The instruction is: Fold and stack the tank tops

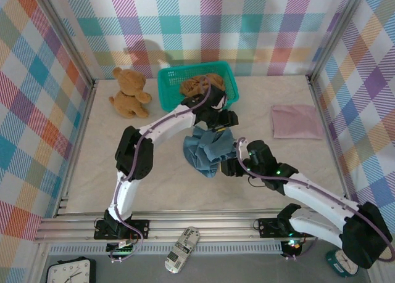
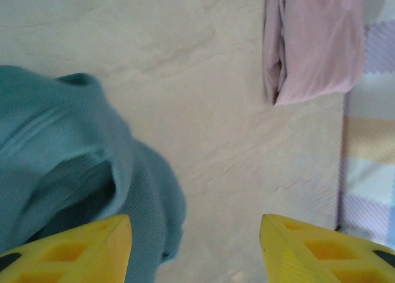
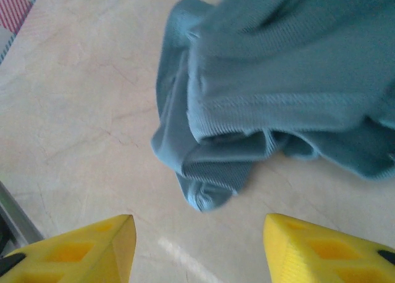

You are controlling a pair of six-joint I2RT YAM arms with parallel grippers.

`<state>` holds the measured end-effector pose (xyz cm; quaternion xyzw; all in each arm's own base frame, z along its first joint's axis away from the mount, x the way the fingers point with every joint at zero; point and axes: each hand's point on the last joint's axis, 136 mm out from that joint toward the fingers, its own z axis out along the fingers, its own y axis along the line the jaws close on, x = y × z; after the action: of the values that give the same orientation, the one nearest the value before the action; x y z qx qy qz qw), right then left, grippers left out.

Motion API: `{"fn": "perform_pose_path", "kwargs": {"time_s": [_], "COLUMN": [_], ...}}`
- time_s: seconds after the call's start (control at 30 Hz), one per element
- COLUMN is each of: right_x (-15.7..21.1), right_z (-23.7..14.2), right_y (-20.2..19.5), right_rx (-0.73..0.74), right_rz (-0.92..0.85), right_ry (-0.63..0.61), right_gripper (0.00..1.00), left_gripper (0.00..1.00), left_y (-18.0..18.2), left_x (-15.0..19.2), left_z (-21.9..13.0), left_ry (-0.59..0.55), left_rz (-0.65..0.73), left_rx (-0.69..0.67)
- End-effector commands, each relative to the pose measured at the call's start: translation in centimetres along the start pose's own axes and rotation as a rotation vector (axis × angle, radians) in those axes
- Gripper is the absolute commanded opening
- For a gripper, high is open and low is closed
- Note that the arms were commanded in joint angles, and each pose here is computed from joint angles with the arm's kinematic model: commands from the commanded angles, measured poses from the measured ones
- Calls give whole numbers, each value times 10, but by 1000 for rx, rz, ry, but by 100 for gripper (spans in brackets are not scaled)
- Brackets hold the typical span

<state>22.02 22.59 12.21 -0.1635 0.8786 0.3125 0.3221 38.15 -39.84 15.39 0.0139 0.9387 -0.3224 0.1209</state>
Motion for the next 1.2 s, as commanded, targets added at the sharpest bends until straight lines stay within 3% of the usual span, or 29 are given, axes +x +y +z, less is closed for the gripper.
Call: {"fn": "perform_pose_path", "kwargs": {"time_s": [0.0, 0.1, 0.23, 0.47, 0.67, 0.83, 0.97, 1.17], "right_x": [-26, -34, -44, -54, -26, -23, -40, -51], "right_z": [19, 37, 63, 84, 101, 100, 83, 44], "right_y": [9, 14, 19, 14, -6, -25, -31, -39], "right_rx": [-23, -30, -28, 44, 114, 211, 233, 232], "right_rz": [-70, -105, -182, -293, -336, -299, -220, -124], "right_ry": [-102, -99, -75, -61, 78, 94, 19, -52], "right_gripper": [56, 56, 55, 54, 54, 38, 15, 10], "left_gripper": [58, 59, 59, 59, 58, 55, 54, 51], "left_y": [38, 66, 99, 117, 128, 138, 135, 122], "left_x": [9, 15, 25, 28, 28, 35, 31, 32], "left_z": [-68, -93, -95, -68, -40, -18, -15, -9], "left_ry": [28, 31, 40, 55, 67, 110, 105, 116], "left_rz": [53, 50, 25, 18, -20, -48, -52, -53], "left_rx": [-138, -189, -194, -154, -133, -122, -107, -68]}}
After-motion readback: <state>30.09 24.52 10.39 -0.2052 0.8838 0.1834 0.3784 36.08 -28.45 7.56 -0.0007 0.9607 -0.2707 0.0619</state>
